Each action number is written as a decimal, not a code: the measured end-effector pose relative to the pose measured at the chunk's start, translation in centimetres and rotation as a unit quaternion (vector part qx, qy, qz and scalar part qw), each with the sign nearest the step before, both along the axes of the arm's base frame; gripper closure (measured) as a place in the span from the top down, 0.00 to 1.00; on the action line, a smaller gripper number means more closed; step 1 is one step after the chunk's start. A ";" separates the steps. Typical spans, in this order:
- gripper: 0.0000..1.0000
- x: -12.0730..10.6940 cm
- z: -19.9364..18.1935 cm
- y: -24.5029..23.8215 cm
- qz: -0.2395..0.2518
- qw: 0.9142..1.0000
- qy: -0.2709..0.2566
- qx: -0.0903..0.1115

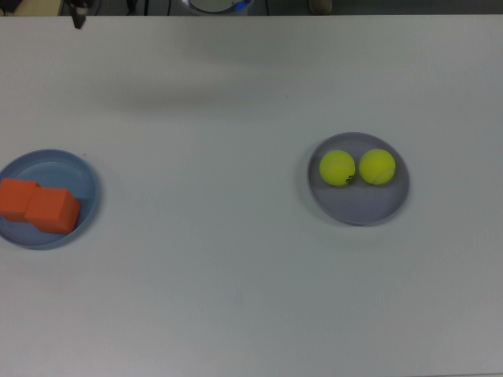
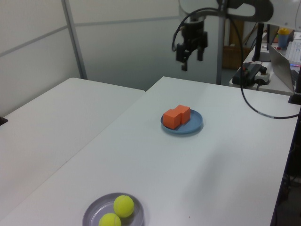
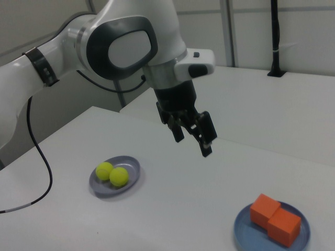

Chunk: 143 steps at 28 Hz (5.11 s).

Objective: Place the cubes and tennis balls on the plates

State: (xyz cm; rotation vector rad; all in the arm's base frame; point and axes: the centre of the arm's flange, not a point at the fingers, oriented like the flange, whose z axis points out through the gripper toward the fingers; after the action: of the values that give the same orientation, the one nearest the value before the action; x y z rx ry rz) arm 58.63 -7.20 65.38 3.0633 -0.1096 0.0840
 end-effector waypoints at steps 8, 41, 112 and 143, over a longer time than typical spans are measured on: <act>1.00 -2.0 1.0 -5.5 -0.049 0.999 0.004 0.005; 1.00 -4.5 4.6 -5.7 -0.110 0.993 -0.031 0.019; 1.00 -6.0 6.2 -5.6 -0.112 0.993 -0.036 0.033; 1.00 -6.0 6.2 -5.6 -0.105 0.993 -0.036 0.032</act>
State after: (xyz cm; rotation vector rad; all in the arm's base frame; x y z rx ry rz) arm 52.65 -12.80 71.55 3.0907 -0.4451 0.1803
